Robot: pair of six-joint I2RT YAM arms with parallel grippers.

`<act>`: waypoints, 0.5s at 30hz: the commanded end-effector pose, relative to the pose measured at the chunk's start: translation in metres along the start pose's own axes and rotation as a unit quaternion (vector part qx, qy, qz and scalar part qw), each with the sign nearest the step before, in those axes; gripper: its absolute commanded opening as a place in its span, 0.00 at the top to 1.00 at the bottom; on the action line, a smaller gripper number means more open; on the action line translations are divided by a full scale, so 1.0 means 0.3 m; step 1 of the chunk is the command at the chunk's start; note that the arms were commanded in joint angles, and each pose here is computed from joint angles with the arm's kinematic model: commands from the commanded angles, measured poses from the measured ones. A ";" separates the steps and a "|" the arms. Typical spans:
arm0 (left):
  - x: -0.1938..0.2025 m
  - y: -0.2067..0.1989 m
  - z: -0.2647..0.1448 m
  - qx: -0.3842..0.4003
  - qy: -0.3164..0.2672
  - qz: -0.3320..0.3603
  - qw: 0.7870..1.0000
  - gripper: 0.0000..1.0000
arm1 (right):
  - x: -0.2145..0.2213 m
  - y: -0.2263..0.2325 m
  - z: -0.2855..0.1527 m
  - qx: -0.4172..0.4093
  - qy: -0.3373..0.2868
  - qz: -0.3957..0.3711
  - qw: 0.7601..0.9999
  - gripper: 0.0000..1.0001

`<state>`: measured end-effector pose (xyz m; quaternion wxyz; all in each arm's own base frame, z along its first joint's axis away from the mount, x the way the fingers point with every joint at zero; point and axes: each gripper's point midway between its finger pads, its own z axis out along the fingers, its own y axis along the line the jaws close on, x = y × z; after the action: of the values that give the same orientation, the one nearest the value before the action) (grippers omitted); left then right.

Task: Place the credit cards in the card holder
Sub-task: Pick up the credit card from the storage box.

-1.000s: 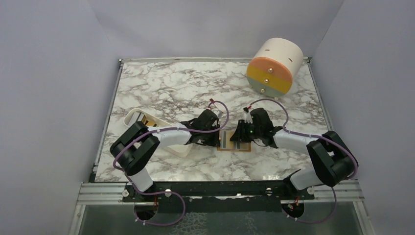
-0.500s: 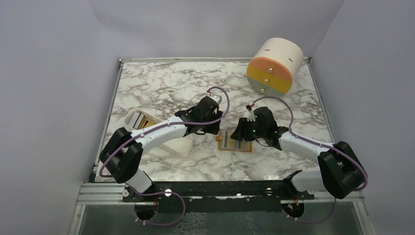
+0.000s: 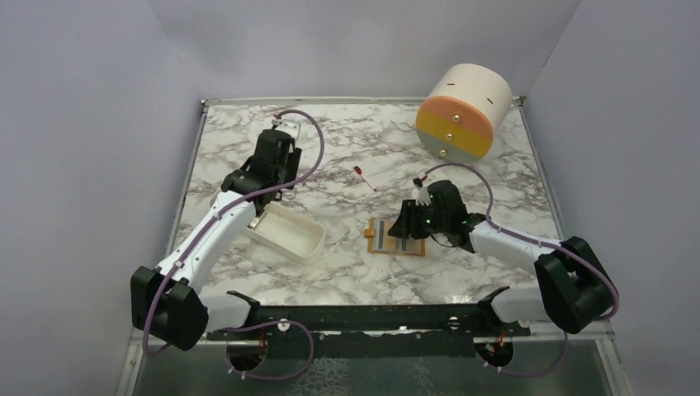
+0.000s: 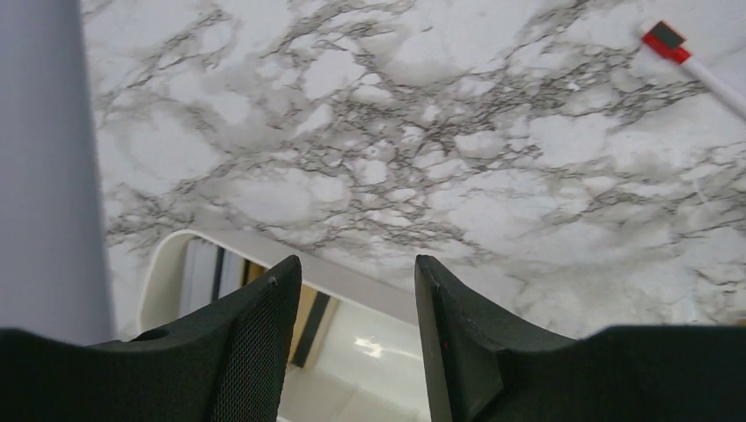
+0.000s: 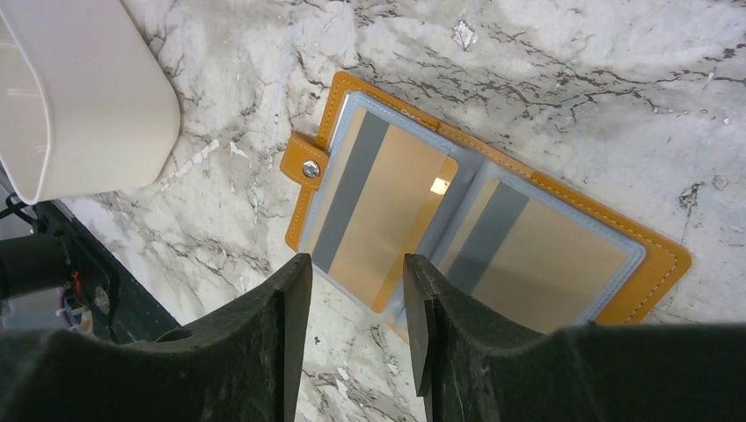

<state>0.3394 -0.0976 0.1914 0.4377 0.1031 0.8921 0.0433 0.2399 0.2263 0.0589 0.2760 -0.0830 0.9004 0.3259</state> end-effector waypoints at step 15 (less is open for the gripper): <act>0.277 0.422 0.119 -0.151 0.059 0.045 0.986 0.46 | 0.013 0.058 0.022 -0.054 0.022 -0.026 0.998 0.57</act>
<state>0.3232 0.0231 0.1259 0.3628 0.0851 0.9130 0.1662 0.2304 0.2337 0.0504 0.2479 -0.1016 0.9002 0.3434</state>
